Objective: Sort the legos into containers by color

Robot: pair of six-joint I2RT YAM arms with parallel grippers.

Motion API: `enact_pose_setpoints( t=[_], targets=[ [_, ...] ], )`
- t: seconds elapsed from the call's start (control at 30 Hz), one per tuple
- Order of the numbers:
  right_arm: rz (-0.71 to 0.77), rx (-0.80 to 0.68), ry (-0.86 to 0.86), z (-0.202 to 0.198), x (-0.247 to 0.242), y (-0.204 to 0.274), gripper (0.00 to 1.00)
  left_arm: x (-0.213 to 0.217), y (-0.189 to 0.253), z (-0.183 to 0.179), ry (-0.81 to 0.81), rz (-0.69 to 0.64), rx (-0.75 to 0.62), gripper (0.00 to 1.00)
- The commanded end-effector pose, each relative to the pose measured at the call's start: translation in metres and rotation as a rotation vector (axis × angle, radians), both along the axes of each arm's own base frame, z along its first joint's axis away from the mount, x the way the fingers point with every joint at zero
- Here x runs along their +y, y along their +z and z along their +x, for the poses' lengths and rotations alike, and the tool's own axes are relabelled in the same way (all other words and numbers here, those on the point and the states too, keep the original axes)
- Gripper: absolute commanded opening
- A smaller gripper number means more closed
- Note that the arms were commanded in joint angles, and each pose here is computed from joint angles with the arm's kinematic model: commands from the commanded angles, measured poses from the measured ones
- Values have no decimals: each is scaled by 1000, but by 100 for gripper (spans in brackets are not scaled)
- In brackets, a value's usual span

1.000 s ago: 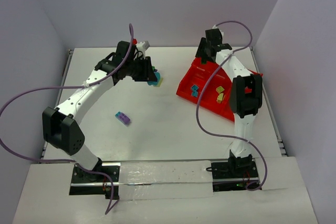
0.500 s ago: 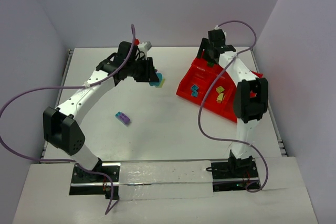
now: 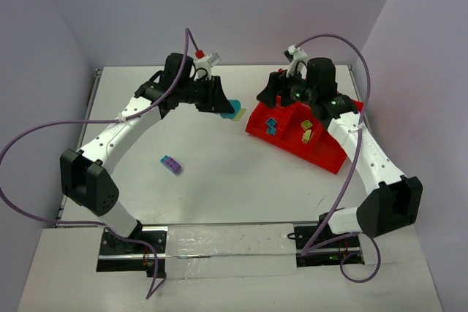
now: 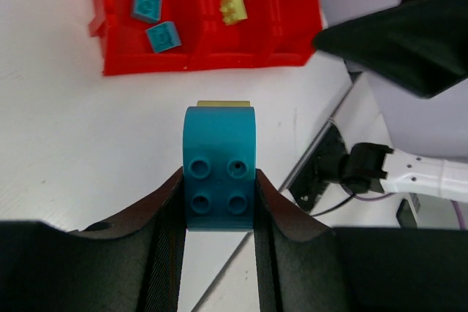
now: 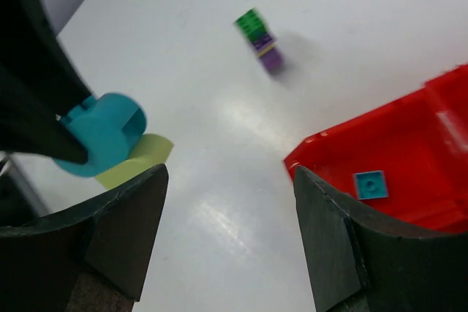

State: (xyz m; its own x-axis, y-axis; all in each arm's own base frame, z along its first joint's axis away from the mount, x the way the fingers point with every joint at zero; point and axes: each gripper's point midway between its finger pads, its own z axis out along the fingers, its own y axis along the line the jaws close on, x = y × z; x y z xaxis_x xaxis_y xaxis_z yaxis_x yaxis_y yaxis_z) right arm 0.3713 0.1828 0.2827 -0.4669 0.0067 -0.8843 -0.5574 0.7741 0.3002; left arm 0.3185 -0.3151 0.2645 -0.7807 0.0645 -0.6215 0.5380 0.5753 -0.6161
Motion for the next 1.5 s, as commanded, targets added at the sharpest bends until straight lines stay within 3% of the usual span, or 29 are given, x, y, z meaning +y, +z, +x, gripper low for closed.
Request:
enact_pose_setpoints(
  t=[0.0,0.17,0.33,0.93,1.23,1.47],
  targets=[
    [96,44,278,-47,27,-2,78,-13,60,-15,-193,-218,-115,0],
    [229,90,486,-84,44,18,81,0,84,-27,-335,-302,-217,0],
    [310,97,599,-99,52,39,83,0,91,-23,-354,-305,-270,0],
    [428,67,659,-85,65,70,84,-2,105,-32,-409,-373,-273,0],
    [454,83,707,-81,73,74,79,-1,110,-39,-422,-388,-272,0],
    [476,91,761,-86,79,79,68,1,113,-44,-426,-389,-278,0]
  ],
)
